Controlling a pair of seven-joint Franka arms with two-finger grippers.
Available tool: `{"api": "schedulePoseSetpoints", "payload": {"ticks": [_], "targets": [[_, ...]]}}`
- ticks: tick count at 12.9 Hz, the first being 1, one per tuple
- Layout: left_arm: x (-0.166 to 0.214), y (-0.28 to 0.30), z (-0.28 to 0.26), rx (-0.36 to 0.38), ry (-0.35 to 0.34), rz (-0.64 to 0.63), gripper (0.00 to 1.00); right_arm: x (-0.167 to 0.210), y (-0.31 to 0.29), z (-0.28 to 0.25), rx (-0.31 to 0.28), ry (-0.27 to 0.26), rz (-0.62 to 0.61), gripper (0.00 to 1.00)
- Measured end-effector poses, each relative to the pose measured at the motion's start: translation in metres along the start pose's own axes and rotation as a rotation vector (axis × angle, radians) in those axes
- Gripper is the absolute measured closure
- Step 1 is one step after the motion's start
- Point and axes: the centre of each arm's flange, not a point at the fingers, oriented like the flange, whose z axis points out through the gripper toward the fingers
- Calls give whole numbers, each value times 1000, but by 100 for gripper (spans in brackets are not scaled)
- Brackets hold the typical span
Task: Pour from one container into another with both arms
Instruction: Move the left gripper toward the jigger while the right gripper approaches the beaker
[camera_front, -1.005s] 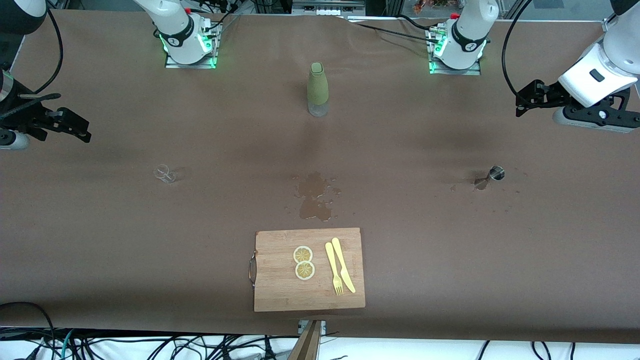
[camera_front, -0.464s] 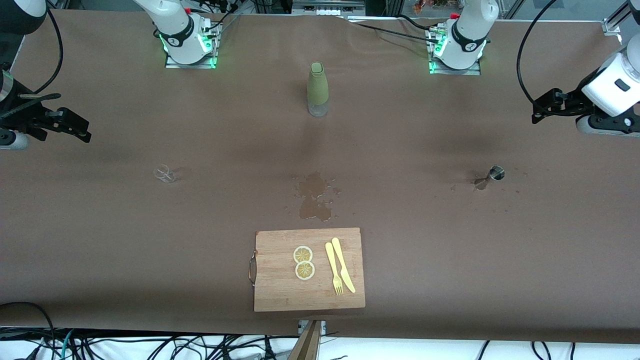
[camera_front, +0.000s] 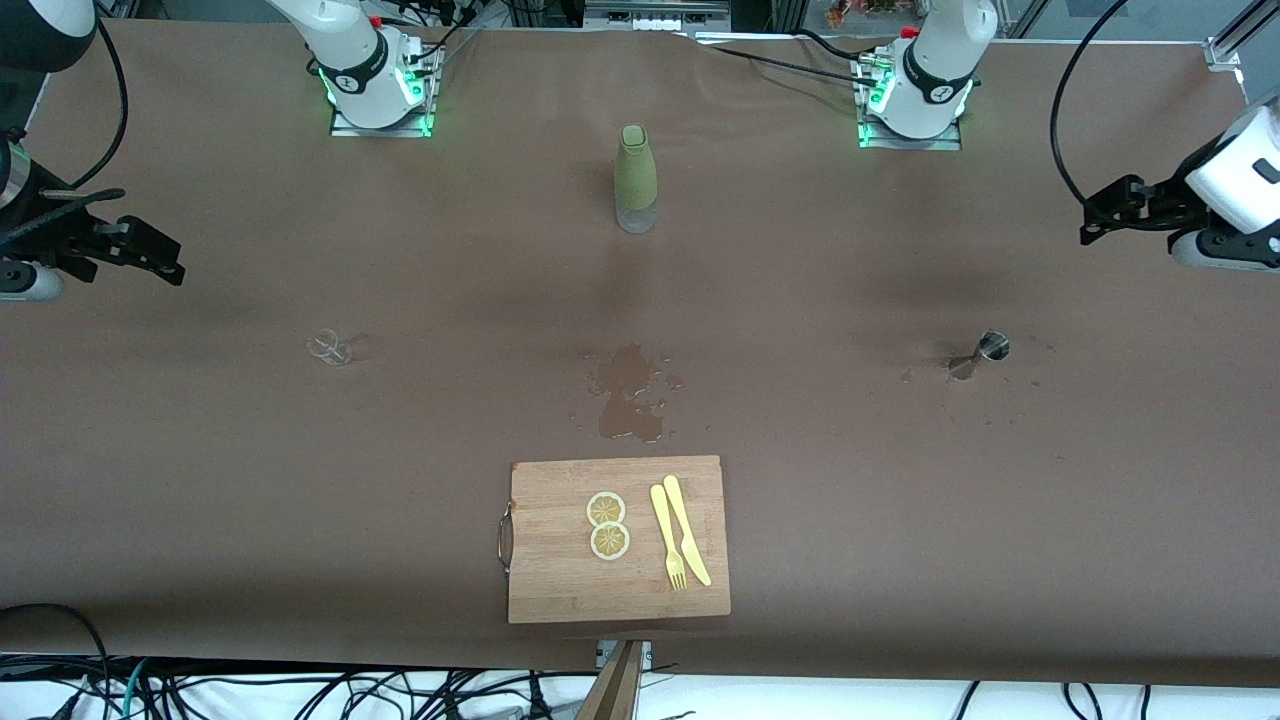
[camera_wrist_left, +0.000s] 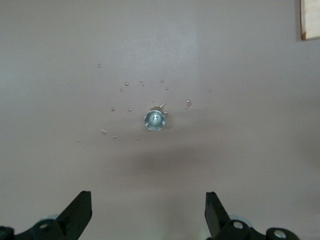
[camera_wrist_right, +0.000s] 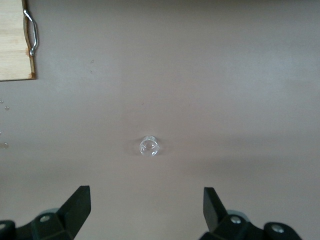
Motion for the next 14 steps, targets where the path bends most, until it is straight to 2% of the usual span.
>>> {"api": "schedulePoseSetpoints", "payload": {"ticks": [4, 8, 11, 14], "targets": [[-9, -59, 9, -16, -12, 145, 0, 9, -16, 26, 1, -45, -75, 0], [-23, -109, 17, -39, -12, 300, 0, 18, -4, 54, 26, -90, -413, 0], [-32, -142, 28, -106, 14, 379, 0, 24, 28, 79, 137, -93, -640, 0], [-37, -186, 60, -236, 91, 515, 0, 30, 77, 125, 320, -50, -812, 0]]}}
